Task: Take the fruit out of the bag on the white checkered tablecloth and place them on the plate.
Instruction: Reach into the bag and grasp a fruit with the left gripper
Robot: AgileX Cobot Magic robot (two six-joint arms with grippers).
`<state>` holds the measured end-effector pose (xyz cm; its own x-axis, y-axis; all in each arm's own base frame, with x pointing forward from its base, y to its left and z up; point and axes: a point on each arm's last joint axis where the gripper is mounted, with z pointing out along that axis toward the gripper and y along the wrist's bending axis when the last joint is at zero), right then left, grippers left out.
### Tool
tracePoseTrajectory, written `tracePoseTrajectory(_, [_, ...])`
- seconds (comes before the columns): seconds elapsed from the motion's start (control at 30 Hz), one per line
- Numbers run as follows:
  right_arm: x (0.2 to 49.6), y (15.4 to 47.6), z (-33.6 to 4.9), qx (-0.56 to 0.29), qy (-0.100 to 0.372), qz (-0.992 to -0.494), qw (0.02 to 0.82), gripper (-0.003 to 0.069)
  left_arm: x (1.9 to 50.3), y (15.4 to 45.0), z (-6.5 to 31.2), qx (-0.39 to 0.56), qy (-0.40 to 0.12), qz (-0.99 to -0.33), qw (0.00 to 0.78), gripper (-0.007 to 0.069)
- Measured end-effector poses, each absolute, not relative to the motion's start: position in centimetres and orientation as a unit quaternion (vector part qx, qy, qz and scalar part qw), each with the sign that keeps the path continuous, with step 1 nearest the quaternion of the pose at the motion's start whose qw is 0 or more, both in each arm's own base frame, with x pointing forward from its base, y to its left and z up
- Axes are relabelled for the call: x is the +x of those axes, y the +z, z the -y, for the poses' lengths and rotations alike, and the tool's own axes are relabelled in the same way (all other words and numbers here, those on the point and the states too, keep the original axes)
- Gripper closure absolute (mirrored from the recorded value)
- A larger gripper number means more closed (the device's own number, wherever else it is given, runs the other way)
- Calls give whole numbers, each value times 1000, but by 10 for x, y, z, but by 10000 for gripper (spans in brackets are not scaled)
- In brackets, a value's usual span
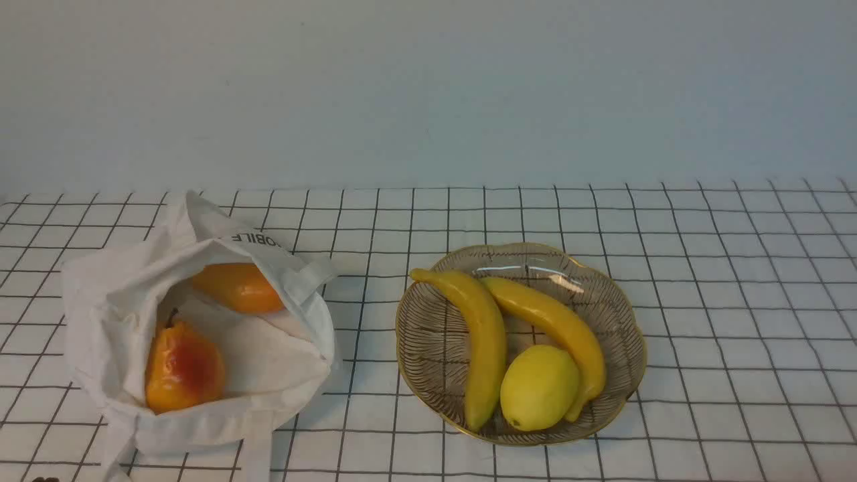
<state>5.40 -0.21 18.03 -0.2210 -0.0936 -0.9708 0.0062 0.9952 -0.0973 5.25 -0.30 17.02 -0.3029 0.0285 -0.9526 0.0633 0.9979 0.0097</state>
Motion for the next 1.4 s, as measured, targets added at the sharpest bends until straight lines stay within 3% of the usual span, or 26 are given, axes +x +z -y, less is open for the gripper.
tracePoseTrajectory(0.83, [54,180,2,-28,-40,-780,623,673,53,171,3,34,-10,-806,591,633])
tracePoseTrajectory(0.9, [54,180,2,-28,-40,-780,623,673,53,173,4,15,-31,-800,600,633])
tracePoseTrajectory(1.07, [54,180,2,-28,-40,-780,623,673,55,183,11,-145,-213,-748,612,633])
tracePoseTrajectory(1.13, [54,180,2,-28,-40,-780,623,673,55,187,11,-179,-252,-727,613,633])
tracePoseTrajectory(1.4, [54,180,2,-28,-40,-780,623,673,57,200,6,-219,-283,-662,659,633])
